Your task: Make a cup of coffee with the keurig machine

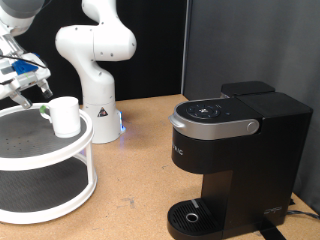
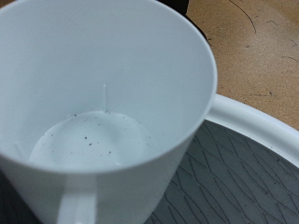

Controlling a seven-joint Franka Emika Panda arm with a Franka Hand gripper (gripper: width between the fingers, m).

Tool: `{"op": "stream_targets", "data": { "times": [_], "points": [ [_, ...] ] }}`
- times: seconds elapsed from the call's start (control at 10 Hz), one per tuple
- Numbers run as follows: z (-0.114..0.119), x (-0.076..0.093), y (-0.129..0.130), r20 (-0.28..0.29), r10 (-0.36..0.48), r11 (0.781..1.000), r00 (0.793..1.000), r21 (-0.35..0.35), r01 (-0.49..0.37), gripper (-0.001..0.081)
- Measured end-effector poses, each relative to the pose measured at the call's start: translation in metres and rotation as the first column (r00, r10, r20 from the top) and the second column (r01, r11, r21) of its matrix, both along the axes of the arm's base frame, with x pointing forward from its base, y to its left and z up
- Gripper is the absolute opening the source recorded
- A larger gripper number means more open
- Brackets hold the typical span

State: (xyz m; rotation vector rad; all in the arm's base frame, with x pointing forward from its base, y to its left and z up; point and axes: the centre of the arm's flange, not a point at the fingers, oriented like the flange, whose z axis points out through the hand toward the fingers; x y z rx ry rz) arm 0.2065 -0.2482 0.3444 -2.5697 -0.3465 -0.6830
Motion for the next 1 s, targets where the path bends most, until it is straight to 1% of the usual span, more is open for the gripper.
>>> {"op": "stream_targets", "data": {
  "times": [0.3,0.6,1.0],
  "points": [
    [-0.011,0.007,0.005,-0.012,-0.003,1.0,1.0,0.004,0.003,0.0803],
    [-0.022,0.006,0.01,-0.018,0.017,1.0,1.0,-0.005,-0.017,0.0803],
    [-0.029,0.006,0.017,-0.01,0.037,0.999,0.999,0.01,-0.037,0.0803]
  ]
}}
